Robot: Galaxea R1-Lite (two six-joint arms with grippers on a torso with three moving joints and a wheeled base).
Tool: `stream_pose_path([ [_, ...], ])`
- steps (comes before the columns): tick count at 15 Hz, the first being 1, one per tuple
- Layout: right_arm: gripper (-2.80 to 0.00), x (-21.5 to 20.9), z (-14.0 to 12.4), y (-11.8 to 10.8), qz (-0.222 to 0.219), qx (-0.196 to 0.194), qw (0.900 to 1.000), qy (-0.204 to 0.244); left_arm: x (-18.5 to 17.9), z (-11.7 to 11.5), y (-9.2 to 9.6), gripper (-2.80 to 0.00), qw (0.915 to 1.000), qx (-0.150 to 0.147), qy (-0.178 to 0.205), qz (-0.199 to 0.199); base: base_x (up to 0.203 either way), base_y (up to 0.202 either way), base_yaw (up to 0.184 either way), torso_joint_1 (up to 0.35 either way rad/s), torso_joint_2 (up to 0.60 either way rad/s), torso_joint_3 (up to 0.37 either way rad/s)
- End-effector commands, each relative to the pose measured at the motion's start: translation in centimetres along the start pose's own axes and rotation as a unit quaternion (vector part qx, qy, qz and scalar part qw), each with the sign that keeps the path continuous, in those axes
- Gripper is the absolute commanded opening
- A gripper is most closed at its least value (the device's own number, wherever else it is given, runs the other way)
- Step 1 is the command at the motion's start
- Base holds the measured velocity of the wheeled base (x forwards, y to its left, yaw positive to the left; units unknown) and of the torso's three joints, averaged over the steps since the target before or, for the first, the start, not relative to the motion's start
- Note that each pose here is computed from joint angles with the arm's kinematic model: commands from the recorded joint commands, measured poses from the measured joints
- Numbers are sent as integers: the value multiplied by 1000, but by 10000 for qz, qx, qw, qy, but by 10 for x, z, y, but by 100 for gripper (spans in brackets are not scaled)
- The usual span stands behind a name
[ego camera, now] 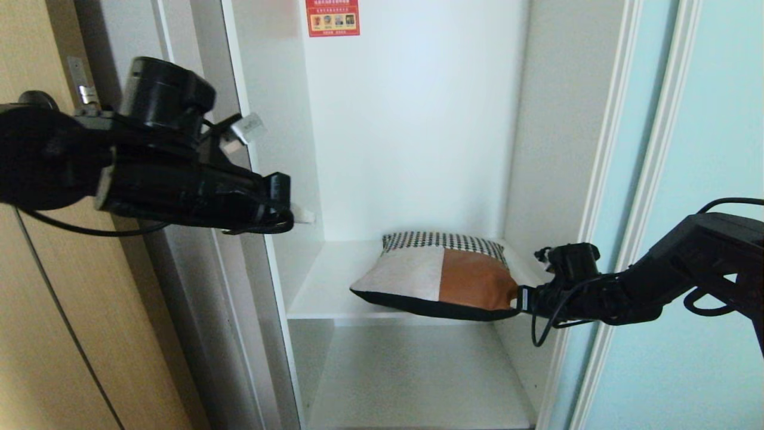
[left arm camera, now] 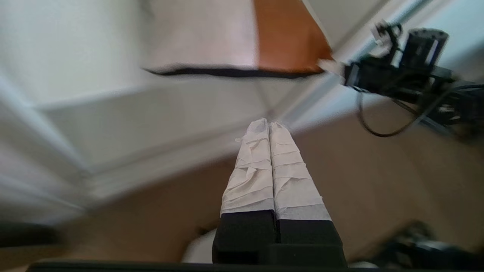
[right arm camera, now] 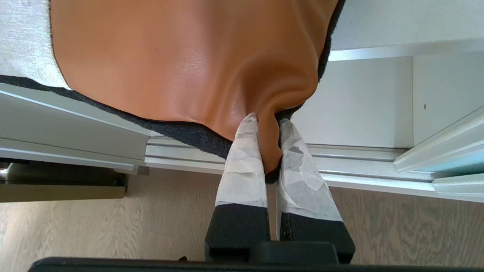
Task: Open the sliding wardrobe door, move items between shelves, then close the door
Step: Place the pillow on the lower shelf
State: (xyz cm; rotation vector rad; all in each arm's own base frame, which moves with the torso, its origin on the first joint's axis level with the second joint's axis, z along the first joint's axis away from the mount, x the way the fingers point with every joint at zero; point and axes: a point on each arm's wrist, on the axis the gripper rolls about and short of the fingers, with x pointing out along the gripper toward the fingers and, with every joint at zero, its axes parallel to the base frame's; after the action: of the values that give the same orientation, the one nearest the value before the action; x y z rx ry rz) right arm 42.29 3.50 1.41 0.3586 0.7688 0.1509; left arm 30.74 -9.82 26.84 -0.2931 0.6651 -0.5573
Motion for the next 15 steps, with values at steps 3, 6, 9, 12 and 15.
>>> stream_pose_path([
  [3, -280, 3, -2, -8, 53, 84, 9999, 36, 105, -5, 30, -280, 9919, -959, 830, -59, 0, 0, 0, 0, 0, 0],
  [6, -280, 0, 3, -17, 94, 156, 9998, -25, 144, -6, 53, -280, 9850, -1429, 964, 77, 0, 0, 0, 0, 0, 0],
  [9, -280, -4, 3, -19, 87, 180, 9998, -17, 166, -9, 82, -280, 9774, -1740, 1149, 345, 0, 0, 0, 0, 0, 0],
  [12, -280, -3, -1, -20, 109, 172, 9998, -38, 189, -20, 111, -280, 9720, -1900, 1272, 543, 0, 0, 0, 0, 0, 0],
  [15, -280, -2, -2, -21, 125, 147, 9998, -102, 204, -34, 136, 0, 9705, -1825, 1430, 669, 0, 0, 0, 0, 0, 0],
])
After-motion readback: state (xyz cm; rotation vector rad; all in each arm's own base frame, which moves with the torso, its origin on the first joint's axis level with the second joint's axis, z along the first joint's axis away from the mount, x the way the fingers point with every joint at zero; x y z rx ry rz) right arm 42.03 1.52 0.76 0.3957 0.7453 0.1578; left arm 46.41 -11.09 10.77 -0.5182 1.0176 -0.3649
